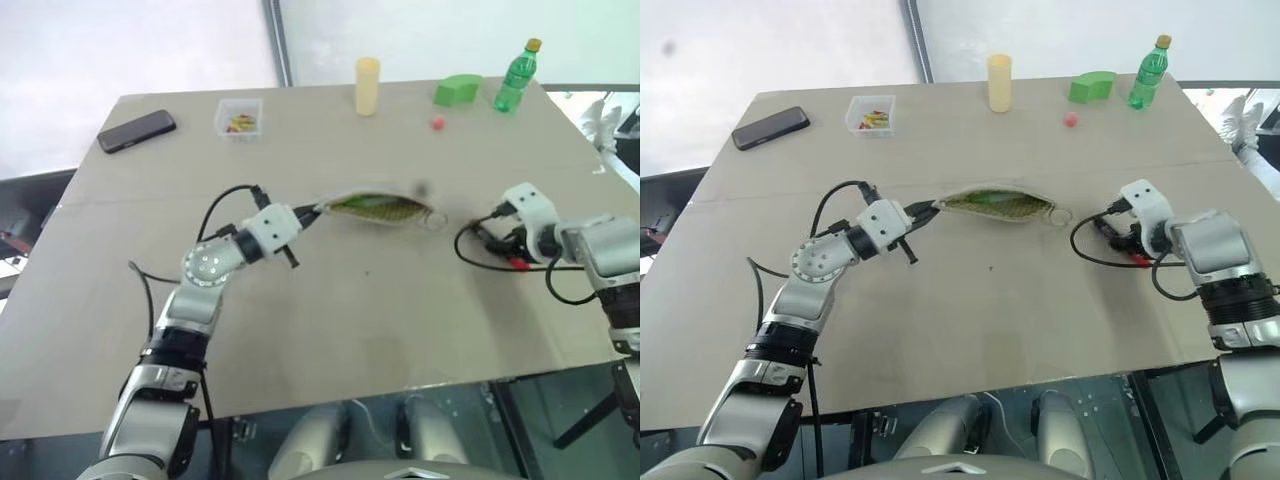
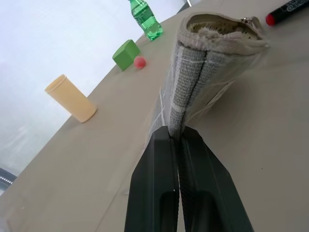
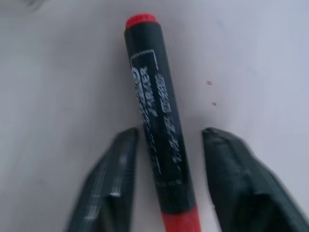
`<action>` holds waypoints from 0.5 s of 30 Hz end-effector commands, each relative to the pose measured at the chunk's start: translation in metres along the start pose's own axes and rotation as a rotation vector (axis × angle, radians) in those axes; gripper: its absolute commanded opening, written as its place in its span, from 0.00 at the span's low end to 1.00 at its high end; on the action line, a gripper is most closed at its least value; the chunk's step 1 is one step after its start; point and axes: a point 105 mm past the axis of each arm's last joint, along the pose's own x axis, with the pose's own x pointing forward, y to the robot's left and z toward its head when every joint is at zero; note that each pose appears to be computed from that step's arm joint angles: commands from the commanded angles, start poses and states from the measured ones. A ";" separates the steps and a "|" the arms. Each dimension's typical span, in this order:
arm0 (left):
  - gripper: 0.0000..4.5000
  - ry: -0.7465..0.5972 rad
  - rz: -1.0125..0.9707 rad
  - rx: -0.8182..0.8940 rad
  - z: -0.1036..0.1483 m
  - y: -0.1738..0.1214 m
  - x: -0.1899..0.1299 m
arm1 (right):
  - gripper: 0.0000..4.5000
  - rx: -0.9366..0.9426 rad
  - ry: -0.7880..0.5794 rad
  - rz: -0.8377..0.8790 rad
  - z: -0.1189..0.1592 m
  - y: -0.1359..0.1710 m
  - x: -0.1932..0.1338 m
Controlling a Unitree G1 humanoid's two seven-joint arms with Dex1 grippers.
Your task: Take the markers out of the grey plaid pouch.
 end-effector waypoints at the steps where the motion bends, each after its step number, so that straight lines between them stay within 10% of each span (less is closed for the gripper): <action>1: 0.00 -0.046 0.033 0.023 0.015 0.007 -0.002 | 0.82 -0.006 -0.049 -0.024 0.008 -0.005 -0.003; 9: 0.00 -0.036 0.064 -0.042 0.017 0.018 -0.003 | 0.92 -0.270 -0.564 0.149 0.078 0.071 -0.079; 15: 0.00 -0.053 0.045 -0.056 0.019 0.019 -0.001 | 0.45 -0.172 -0.704 0.290 0.106 0.124 -0.083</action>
